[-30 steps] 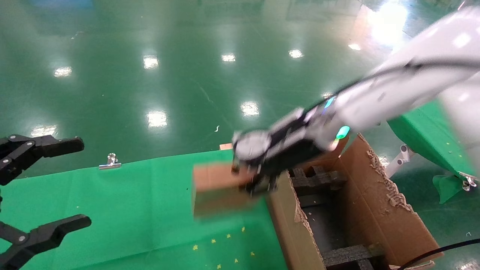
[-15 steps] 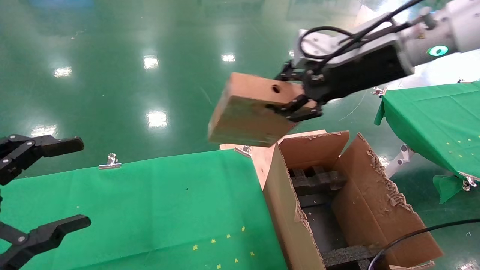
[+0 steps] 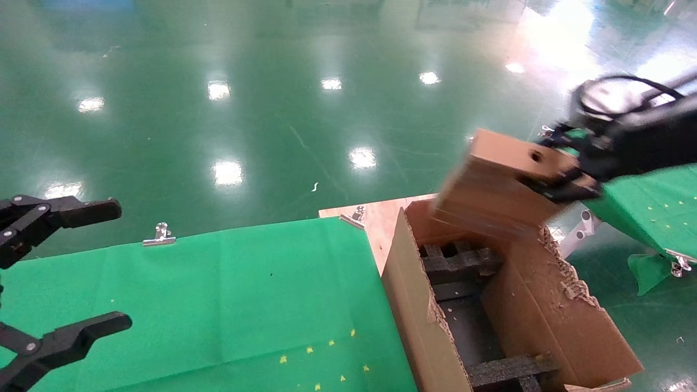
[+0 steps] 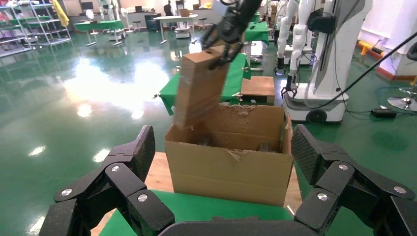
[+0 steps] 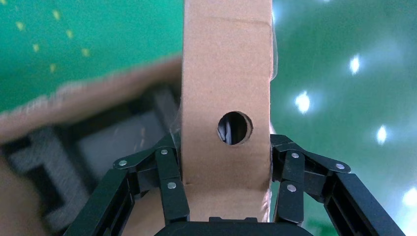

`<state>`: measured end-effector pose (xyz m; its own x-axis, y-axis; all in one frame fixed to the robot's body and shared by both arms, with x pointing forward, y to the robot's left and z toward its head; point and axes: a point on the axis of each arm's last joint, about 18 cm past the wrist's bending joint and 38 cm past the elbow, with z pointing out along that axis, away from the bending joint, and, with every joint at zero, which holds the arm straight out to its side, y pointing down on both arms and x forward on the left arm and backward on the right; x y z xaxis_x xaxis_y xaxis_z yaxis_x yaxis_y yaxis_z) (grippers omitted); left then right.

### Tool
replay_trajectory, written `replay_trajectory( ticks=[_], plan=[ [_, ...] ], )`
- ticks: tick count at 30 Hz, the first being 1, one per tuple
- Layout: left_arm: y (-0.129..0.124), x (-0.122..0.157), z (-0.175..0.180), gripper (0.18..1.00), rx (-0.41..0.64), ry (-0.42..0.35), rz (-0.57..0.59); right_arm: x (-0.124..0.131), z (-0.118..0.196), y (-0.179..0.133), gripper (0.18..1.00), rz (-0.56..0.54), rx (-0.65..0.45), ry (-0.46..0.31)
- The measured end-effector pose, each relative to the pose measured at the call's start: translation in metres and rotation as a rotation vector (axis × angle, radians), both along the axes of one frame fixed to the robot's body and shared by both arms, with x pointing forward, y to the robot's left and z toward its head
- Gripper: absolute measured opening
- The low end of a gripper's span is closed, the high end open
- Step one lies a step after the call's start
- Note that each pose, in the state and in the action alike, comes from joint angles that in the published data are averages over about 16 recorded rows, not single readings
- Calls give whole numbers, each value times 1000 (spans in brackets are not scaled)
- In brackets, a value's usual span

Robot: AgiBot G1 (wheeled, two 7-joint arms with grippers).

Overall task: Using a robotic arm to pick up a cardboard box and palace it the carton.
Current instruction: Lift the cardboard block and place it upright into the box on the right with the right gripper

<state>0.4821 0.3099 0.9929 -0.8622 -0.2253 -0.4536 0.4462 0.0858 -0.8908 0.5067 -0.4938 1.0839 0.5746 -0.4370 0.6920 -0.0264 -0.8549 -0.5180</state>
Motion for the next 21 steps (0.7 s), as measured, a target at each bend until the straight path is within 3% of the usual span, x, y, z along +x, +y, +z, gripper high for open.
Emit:
replay_trajectory(
  ticks=[9, 21],
  plan=[
    [0, 0, 0, 1001, 0, 0, 0, -33, -45, -42, 338, -149, 76, 78],
    [0, 0, 0, 1001, 0, 0, 0, -41, -63, -49, 337, -201, 97, 112]
  ],
)
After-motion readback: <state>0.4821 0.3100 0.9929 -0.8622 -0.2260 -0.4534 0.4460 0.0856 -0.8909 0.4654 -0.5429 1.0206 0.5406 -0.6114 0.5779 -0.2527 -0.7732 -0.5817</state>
